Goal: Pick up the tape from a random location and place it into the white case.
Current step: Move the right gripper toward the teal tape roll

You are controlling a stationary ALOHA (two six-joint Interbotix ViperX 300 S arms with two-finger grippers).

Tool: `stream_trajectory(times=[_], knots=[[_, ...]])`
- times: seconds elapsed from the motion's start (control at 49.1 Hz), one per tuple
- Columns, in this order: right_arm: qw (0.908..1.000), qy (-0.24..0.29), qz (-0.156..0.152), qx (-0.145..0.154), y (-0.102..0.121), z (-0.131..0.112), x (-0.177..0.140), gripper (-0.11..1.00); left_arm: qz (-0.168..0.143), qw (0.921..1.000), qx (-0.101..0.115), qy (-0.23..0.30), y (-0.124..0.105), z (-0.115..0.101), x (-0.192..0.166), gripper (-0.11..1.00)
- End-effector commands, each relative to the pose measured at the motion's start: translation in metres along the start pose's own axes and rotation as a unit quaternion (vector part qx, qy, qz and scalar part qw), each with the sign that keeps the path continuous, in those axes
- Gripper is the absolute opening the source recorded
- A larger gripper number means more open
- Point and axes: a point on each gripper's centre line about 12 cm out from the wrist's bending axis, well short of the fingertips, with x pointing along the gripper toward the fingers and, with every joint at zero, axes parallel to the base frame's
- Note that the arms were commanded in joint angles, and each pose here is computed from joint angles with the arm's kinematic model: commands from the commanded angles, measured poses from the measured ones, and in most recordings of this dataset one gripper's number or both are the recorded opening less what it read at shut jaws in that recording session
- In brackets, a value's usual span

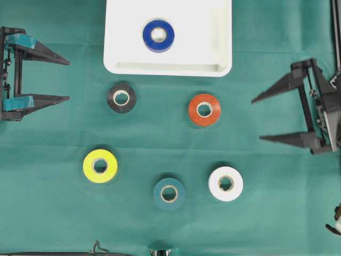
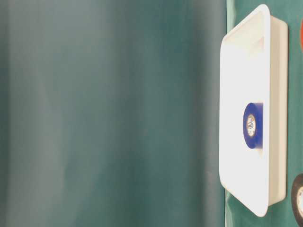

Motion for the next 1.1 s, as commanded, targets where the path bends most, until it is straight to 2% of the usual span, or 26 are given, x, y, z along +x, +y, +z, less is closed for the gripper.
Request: stream_trajectory(times=[0.0, 0.163, 0.57, 1.079], knots=[[0.9998, -0.005, 0.018, -0.004, 0.009, 0.006, 0.001, 0.92, 0.001, 1.0000, -0.003, -0.008, 0.001, 0.005, 0.001, 0.99], [0.9995, 0.004, 0.029, -0.008, 0.015, 0.004, 0.004, 0.92, 0.001, 1.0000, -0.003, -0.009, 0.001, 0.005, 0.000, 0.99], [0.9994, 0.011, 0.031, -0.010, 0.017, 0.007, 0.013, 0.92, 0.001, 1.0000, -0.003, -0.009, 0.001, 0.005, 0.000, 0.99], [0.9979, 0.007, 0.059, -0.027, 0.043, 0.041, 0.079, 0.91, 0.001, 1.0000, -0.003, -0.009, 0.001, 0.005, 0.000, 0.99]])
